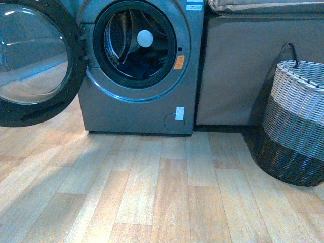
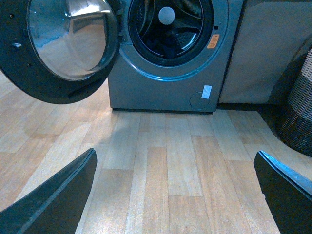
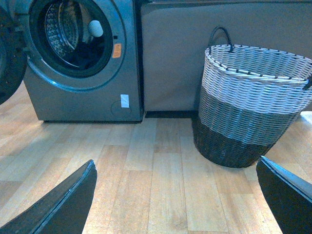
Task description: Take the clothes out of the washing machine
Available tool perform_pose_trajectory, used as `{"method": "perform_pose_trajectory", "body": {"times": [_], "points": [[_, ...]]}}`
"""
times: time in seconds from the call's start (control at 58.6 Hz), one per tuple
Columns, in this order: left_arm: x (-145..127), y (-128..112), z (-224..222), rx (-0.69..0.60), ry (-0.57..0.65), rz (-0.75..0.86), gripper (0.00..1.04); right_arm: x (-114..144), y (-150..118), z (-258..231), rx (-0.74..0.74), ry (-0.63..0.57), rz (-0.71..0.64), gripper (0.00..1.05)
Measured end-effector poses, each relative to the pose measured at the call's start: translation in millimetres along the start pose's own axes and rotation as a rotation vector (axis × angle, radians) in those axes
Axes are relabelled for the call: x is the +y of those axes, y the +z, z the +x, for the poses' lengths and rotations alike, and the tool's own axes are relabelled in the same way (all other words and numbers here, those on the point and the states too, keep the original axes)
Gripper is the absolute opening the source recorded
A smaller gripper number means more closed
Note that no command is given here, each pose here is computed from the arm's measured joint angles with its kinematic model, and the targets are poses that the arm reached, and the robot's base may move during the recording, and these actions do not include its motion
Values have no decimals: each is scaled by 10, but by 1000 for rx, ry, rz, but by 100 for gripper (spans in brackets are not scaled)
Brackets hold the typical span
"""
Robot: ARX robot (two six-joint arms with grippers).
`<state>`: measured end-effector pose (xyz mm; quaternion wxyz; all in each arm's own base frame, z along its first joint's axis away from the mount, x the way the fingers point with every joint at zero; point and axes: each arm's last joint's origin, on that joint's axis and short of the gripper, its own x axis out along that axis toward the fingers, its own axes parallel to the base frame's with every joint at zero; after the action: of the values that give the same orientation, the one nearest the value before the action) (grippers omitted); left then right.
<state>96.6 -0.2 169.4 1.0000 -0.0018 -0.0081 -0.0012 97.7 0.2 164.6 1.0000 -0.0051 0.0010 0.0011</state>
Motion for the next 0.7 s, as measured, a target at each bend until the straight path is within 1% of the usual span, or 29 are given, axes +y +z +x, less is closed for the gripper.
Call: {"method": "perform_pose_trajectory", "body": {"times": [0.699], "points": [[0, 0, 0, 0, 0, 0, 98, -1, 0, 0, 0, -3, 0, 97]]}}
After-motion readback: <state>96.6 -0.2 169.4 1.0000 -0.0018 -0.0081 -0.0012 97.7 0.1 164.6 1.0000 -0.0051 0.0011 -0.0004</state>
